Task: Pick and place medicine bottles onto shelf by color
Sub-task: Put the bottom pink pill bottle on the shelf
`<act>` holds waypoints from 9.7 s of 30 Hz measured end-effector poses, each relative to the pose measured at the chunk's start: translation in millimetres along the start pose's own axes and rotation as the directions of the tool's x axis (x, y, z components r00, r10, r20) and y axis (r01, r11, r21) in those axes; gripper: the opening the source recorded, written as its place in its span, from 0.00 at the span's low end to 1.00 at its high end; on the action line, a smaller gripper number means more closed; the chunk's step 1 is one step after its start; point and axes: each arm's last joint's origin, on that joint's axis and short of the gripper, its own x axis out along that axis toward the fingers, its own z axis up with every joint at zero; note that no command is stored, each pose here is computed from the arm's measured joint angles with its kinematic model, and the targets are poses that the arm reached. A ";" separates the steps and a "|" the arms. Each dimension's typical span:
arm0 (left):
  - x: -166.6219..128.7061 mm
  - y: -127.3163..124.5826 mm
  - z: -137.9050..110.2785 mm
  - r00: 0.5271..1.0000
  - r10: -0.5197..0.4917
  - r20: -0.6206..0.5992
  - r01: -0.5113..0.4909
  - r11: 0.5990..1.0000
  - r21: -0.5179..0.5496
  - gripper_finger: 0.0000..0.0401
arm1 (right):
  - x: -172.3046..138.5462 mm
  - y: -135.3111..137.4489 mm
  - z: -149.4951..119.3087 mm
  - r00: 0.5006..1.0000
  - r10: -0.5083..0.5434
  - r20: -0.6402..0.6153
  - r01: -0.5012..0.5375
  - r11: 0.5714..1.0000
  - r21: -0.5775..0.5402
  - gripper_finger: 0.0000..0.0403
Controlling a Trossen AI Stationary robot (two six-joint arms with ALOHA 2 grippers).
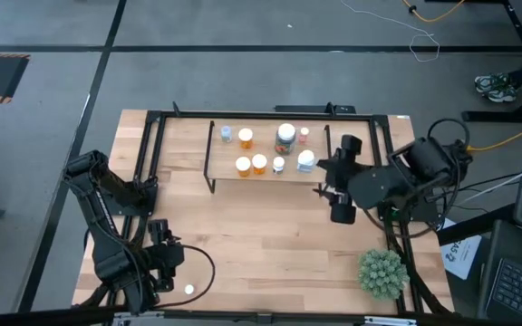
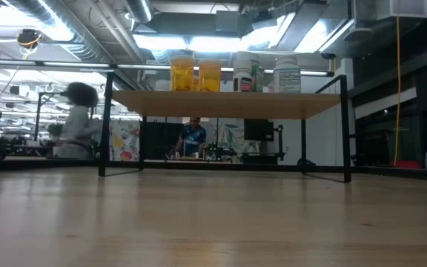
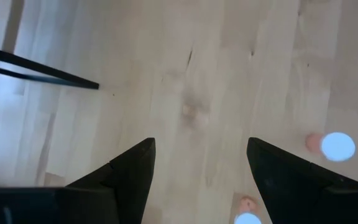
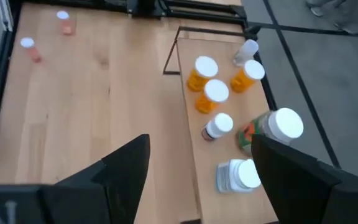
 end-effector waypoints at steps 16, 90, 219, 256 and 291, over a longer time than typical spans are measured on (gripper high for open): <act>1.4 1.3 2.4 1.000 0.012 0.014 -0.012 1.000 -0.001 0.62 | 40.7 9.3 -73.6 0.989 -0.126 -0.072 0.132 0.987 0.088 0.70; 52.2 59.1 69.5 0.954 0.299 0.029 -0.293 0.947 -0.132 0.62 | 135.5 -25.8 -333.4 0.598 0.353 0.720 -0.459 0.887 -0.054 0.70; 95.9 -86.1 -32.8 0.932 -0.331 -0.149 0.363 0.837 0.409 0.44 | 135.3 -26.3 -333.2 0.602 0.339 0.723 -0.451 0.891 -0.043 0.70; 83.2 40.8 175.0 0.982 -0.190 0.000 0.184 0.949 0.255 0.27 | 135.4 -26.3 -333.2 0.602 0.339 0.723 -0.451 0.892 -0.043 0.70; 52.7 320.0 209.8 0.984 -0.100 -0.150 0.122 0.982 0.144 0.27 | 135.4 -26.3 -333.2 0.602 0.339 0.723 -0.451 0.892 -0.043 0.70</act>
